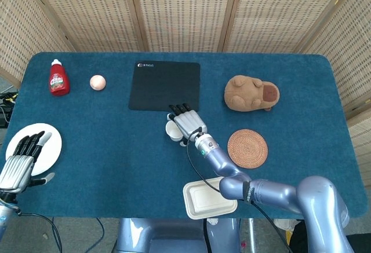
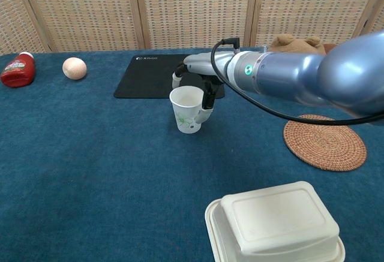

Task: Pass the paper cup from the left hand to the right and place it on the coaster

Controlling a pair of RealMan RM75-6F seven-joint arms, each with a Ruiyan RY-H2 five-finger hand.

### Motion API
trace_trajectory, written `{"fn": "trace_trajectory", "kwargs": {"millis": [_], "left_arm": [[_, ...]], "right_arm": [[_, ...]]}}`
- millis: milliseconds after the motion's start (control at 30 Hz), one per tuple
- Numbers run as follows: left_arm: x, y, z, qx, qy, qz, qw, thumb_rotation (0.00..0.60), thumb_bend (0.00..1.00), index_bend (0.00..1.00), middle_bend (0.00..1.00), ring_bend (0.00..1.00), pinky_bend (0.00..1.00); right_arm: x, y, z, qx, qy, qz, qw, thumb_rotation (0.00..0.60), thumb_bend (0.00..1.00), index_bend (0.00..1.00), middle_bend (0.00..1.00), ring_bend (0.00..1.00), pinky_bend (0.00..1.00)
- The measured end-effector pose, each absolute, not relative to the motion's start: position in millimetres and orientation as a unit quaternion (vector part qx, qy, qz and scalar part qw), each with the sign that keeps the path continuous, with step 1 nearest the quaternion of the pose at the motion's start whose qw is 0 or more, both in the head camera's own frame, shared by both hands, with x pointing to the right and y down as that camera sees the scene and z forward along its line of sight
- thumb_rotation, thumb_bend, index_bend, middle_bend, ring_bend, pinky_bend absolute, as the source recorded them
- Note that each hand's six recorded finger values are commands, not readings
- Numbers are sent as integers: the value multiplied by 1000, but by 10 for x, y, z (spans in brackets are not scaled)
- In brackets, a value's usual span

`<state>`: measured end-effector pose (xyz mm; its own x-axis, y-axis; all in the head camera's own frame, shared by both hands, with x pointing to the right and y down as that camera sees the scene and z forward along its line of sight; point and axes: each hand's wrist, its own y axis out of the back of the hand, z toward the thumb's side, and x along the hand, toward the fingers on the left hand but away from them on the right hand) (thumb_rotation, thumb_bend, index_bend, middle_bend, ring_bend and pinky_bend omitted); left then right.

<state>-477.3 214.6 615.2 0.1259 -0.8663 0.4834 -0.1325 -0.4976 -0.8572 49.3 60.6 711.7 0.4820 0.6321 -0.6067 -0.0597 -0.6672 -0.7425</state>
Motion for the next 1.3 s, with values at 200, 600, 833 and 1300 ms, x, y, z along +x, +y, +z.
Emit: {"fn": "trace_trajectory", "kwargs": {"millis": [200, 600, 833, 1300], "left_arm": [[-4765, 2148, 6167, -674, 369, -545, 334, 600, 187, 0, 0, 0, 0], [-4771, 2138, 6176, -675, 371, -545, 332, 600, 187, 0, 0, 0, 0], [-4761, 2141, 6173, -676, 370, -544, 333, 600, 187, 0, 0, 0, 0], [-4721, 2146, 6125, -674, 371, -537, 345, 600, 188, 0, 0, 0, 0]], "right_arm": [[462, 609, 7185, -780, -179, 475, 366, 600, 17, 346, 31, 0, 0], [440, 622, 7152, -782, -183, 464, 375, 600, 14, 433, 80, 0, 0], [486, 582, 6994, -777, -192, 458, 387, 600, 13, 437, 82, 0, 0], [1518, 493, 6579, -711, -227, 523, 412, 600, 14, 433, 76, 0, 0]]}}
